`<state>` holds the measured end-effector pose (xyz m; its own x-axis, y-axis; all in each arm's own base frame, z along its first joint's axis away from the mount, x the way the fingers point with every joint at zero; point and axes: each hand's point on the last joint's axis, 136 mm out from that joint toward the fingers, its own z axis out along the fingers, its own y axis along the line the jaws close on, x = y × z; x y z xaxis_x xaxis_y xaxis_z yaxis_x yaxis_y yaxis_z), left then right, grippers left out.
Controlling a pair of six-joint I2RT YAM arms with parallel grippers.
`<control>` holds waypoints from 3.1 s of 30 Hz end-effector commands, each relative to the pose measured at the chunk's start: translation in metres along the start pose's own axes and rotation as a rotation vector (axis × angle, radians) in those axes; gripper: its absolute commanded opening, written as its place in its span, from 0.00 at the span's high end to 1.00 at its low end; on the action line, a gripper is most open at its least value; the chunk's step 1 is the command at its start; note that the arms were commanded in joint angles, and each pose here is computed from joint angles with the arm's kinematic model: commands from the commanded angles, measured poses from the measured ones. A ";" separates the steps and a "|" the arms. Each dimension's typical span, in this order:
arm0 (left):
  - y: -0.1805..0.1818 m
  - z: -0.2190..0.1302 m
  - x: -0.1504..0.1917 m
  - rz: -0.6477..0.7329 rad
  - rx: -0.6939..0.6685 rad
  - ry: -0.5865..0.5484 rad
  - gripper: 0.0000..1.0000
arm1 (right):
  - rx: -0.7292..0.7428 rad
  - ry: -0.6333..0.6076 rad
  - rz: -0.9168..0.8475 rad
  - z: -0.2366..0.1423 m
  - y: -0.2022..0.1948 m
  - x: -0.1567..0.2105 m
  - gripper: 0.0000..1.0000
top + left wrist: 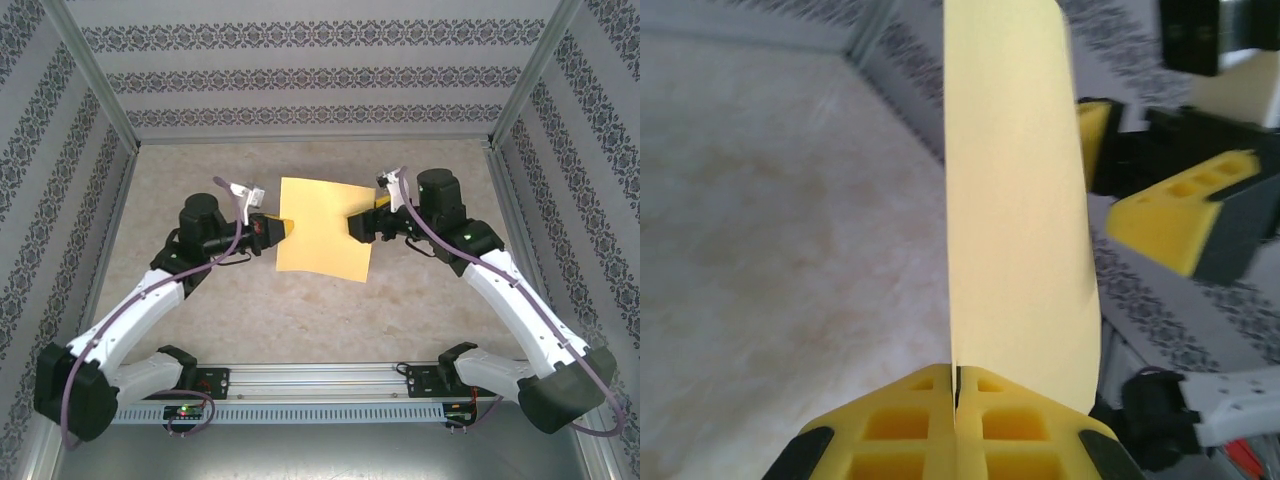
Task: Fold a paper plane with a square sheet of paper (fold left side to right side)
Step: Place a square sheet of paper at the center of the table, then first fold in half a square sheet of paper at the center of the table.
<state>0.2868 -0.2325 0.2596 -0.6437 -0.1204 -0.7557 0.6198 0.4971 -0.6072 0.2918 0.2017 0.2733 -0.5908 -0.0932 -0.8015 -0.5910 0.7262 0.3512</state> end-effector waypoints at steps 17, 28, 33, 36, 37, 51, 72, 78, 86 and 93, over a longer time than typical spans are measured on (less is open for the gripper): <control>0.150 0.020 0.106 -0.259 -0.567 0.341 1.00 | 0.042 0.252 0.422 0.128 -0.029 0.114 0.96; 0.148 0.024 0.105 -0.254 -0.548 0.371 0.95 | 0.108 0.461 0.485 0.182 -0.045 0.175 1.00; 0.138 0.031 0.096 -0.289 -0.497 0.354 0.73 | 0.154 0.529 0.497 0.184 -0.053 0.198 1.00; 0.126 0.037 0.088 -0.316 -0.434 0.330 0.57 | 0.164 0.551 0.497 0.184 -0.054 0.205 1.00; 0.122 0.040 0.085 -0.328 -0.407 0.319 0.52 | 0.168 0.557 0.497 0.183 -0.055 0.207 1.00; 0.114 0.080 0.083 -0.440 -0.232 0.290 0.43 | 0.067 0.407 0.476 0.174 -0.037 0.160 0.78; 0.125 0.083 0.093 -0.446 -0.283 0.301 0.86 | -0.233 0.303 0.618 0.184 0.011 0.122 0.68; 0.124 0.082 0.093 -0.442 -0.291 0.305 0.87 | -0.212 0.318 0.621 0.186 0.008 0.129 0.90; 0.123 0.053 0.082 -0.366 -0.410 0.270 0.62 | -0.034 0.377 0.560 0.185 -0.023 0.148 1.00; 0.139 0.046 0.103 -0.405 -0.494 0.313 0.45 | 0.079 0.411 0.529 0.185 -0.045 0.158 0.99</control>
<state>0.3410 -0.2221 0.1171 -0.8921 -0.1849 -0.4123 0.1365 0.7595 -0.6360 0.3201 0.2933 0.0530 -0.9626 0.0611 -0.2638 -0.1361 0.7330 0.6665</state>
